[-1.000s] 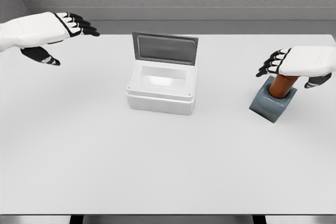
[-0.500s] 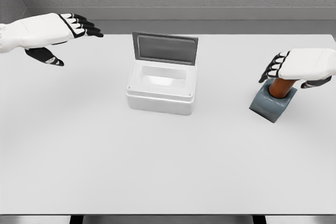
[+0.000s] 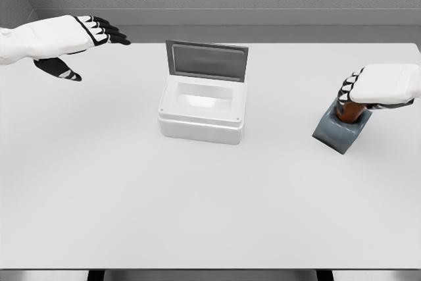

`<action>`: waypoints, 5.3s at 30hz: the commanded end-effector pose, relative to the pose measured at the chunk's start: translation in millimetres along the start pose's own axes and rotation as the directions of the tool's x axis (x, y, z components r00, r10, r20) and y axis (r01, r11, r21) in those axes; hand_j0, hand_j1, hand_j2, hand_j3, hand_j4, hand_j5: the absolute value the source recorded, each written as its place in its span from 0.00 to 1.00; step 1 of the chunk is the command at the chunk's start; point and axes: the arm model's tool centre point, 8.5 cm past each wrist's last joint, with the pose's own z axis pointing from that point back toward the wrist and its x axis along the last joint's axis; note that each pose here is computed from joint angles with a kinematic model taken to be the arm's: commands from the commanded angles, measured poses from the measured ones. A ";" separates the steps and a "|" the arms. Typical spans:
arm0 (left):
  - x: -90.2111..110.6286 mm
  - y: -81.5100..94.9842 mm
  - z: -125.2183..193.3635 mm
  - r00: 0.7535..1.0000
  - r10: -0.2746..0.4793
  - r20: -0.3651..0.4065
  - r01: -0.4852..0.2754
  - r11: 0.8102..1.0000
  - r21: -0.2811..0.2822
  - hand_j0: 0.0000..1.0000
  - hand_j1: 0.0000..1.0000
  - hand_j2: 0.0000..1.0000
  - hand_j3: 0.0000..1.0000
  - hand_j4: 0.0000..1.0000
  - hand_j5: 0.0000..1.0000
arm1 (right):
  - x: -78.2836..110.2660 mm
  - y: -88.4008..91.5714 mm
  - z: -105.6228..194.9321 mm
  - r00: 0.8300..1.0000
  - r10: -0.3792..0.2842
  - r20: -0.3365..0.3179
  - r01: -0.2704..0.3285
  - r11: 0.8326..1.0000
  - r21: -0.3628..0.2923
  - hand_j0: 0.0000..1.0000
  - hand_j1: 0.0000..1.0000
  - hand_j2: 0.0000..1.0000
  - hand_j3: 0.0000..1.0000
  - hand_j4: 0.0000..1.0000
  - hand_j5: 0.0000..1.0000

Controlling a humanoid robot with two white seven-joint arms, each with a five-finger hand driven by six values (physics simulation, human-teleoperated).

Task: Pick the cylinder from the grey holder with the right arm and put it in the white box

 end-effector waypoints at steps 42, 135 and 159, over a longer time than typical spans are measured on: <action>3.6 11.1 -15.7 0.998 -0.055 0.010 0.055 0.998 0.009 1.00 1.00 1.00 1.00 1.00 1.00 | 19.4 -68.1 -14.9 0.991 0.126 0.055 -0.117 0.983 -0.145 0.35 0.35 0.35 0.35 0.35 0.35; -9.2 6.0 -75.7 0.999 -0.037 -0.011 0.037 0.999 0.004 1.00 1.00 1.00 1.00 1.00 1.00 | 32.8 -88.3 84.7 0.901 -0.160 0.404 0.412 0.608 -0.679 0.99 0.99 0.99 0.99 0.99 0.99; -15.0 -1.5 -111.8 1.000 -0.006 -0.030 0.006 1.000 -0.016 1.00 1.00 1.00 1.00 1.00 1.00 | 87.3 36.9 6.5 0.573 -0.445 0.688 0.819 0.274 -0.505 1.00 1.00 1.00 1.00 1.00 1.00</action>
